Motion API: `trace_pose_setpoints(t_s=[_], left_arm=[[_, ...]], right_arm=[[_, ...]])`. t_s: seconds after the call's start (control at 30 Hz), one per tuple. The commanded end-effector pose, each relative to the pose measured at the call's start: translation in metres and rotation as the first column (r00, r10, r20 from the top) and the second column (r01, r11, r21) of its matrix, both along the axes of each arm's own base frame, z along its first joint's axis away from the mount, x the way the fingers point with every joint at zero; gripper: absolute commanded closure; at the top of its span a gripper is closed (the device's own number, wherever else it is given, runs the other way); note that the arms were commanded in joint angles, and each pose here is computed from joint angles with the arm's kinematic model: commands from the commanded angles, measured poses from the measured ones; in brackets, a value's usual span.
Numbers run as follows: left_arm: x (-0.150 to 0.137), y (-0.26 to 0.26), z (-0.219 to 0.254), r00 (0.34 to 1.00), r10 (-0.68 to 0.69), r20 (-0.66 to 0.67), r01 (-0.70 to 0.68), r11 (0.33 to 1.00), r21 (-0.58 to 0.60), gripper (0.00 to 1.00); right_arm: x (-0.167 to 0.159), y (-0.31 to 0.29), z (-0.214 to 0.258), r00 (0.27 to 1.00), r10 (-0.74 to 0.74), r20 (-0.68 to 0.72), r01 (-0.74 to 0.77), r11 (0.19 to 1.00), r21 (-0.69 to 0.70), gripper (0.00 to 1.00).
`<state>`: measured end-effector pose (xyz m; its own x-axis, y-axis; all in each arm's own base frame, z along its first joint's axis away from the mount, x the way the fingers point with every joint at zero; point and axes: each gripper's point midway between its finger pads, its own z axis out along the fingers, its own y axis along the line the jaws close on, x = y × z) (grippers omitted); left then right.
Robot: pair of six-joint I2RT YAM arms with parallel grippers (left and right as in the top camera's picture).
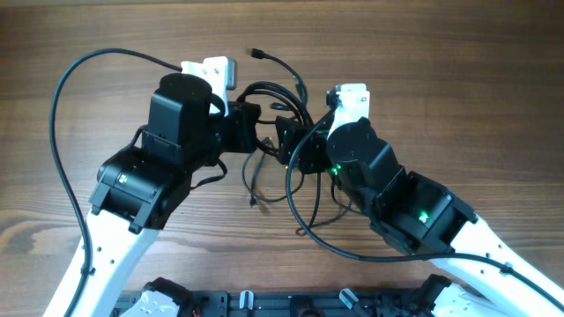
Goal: Untangle cables
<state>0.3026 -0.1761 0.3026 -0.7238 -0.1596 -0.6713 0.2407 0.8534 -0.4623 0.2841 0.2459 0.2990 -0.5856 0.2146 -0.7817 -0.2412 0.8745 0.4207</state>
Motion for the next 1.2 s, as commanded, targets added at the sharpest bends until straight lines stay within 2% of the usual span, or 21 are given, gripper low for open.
trace_pose_setpoints(t_s=[0.0, 0.1, 0.17, 0.27, 0.33, 0.43, 0.53, 0.57, 0.63, 0.8, 0.87, 0.93, 0.97, 1.0, 1.17], left_arm=[[-0.013, -0.021, 0.02, 0.987, -0.152, 0.056, 0.156, 0.986, -0.061, 0.96], [-0.014, -0.022, 0.021, 0.977, -0.194, 0.087, 0.197, 0.98, -0.024, 0.96], [-0.014, -0.018, 0.021, 0.967, -0.22, 0.128, 0.217, 0.975, 0.041, 0.96], [0.0, 0.017, 0.02, 0.985, -0.05, 0.162, 0.024, 0.988, 0.154, 0.96], [0.006, 0.05, 0.021, 0.976, 0.089, 0.199, -0.138, 0.96, 0.243, 0.96], [0.006, 0.096, 0.027, 0.928, 0.258, 0.268, -0.343, 0.871, 0.351, 0.96], [-0.002, 0.154, 0.034, 0.825, 0.433, 0.364, -0.565, 0.668, 0.485, 0.96], [-0.007, 0.171, 0.035, 0.788, 0.473, 0.394, -0.615, 0.581, 0.532, 0.96], [-0.011, 0.187, 0.035, 0.749, 0.506, 0.428, -0.657, 0.481, 0.581, 0.96], [0.005, 0.2, 0.008, 0.753, 0.539, 0.378, -0.624, 0.403, 0.67, 0.96], [0.015, 0.194, -0.009, 0.784, 0.527, 0.328, -0.576, 0.423, 0.699, 0.96], [0.021, 0.184, -0.027, 0.821, 0.506, 0.264, -0.516, 0.46, 0.723, 0.73], [0.024, 0.179, -0.037, 0.84, 0.493, 0.225, -0.48, 0.482, 0.733, 0.23], [0.025, 0.173, -0.049, 0.86, 0.479, 0.179, -0.436, 0.503, 0.746, 0.0], [0.021, 0.157, -0.086, 0.903, 0.43, 0.01, -0.278, 0.566, 0.776, 0.0]], right_arm=[[0.015, -0.007, -0.011, 0.998, -0.059, 0.031, 0.062, 0.993, -0.096, 0.02], [0.029, -0.022, -0.03, 0.984, -0.172, 0.038, 0.176, 0.966, -0.188, 0.02], [0.036, -0.043, -0.046, 0.937, -0.348, 0.016, 0.345, 0.919, -0.192, 0.0], [0.039, -0.068, -0.068, 0.853, -0.52, -0.04, 0.506, 0.844, -0.178, 0.0], [0.043, -0.083, -0.08, 0.814, -0.578, -0.068, 0.556, 0.807, -0.197, 0.0], [0.051, -0.107, -0.095, 0.759, -0.643, -0.099, 0.611, 0.757, -0.232, 0.0], [0.059, -0.127, -0.102, 0.721, -0.678, -0.141, 0.64, 0.731, -0.238, 0.0], [0.061, -0.134, -0.103, 0.711, -0.689, -0.142, 0.649, 0.72, -0.245, 0.0], [0.063, -0.145, -0.103, 0.694, -0.706, -0.141, 0.664, 0.703, -0.254, 0.0], [0.064, -0.146, -0.107, 0.714, -0.683, -0.155, 0.629, 0.723, -0.285, 0.0], [0.062, -0.147, -0.108, 0.713, -0.683, -0.158, 0.626, 0.722, -0.294, 0.0], [0.061, -0.147, -0.109, 0.714, -0.682, -0.16, 0.622, 0.722, -0.302, 0.0], [0.06, -0.146, -0.11, 0.719, -0.675, -0.167, 0.613, 0.728, -0.305, 0.0], [0.06, -0.143, -0.111, 0.732, -0.658, -0.178, 0.593, 0.743, -0.309, 0.0], [0.06, -0.141, -0.112, 0.734, -0.653, -0.187, 0.588, 0.749, -0.306, 0.0]])
